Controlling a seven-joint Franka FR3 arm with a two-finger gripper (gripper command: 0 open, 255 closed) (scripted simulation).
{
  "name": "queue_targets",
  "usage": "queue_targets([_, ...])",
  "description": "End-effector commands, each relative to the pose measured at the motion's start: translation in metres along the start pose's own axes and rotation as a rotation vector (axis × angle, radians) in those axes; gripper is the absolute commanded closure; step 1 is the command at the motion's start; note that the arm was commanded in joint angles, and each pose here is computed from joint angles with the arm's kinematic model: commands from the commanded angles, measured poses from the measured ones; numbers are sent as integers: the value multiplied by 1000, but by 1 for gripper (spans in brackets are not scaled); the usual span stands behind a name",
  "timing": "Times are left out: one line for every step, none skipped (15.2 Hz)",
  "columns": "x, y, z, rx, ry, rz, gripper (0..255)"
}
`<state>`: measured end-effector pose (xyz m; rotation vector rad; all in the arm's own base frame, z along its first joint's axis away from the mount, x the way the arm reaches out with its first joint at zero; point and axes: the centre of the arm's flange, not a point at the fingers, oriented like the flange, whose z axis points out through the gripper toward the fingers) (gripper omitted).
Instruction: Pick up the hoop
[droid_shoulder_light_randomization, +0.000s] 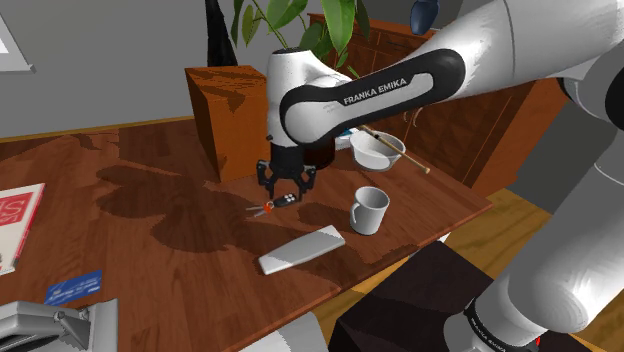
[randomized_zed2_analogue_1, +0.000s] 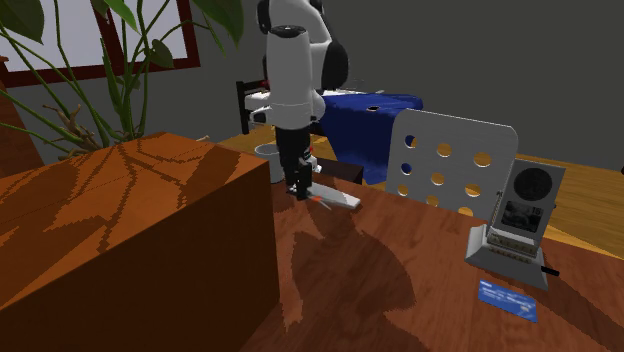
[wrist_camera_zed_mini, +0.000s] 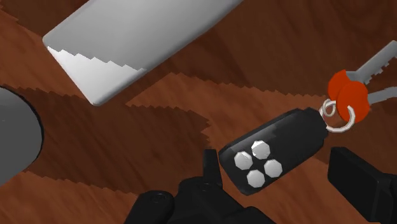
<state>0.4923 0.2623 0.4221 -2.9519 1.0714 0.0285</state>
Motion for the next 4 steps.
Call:
queue_targets([0, 0, -11, 0, 0, 0, 255])
queue_targets([0, 0, -17, 0, 0, 0, 255])
queue_targets([0, 0, -17, 0, 0, 0, 255])
queue_targets([0, 0, -17, 0, 0, 0, 255])
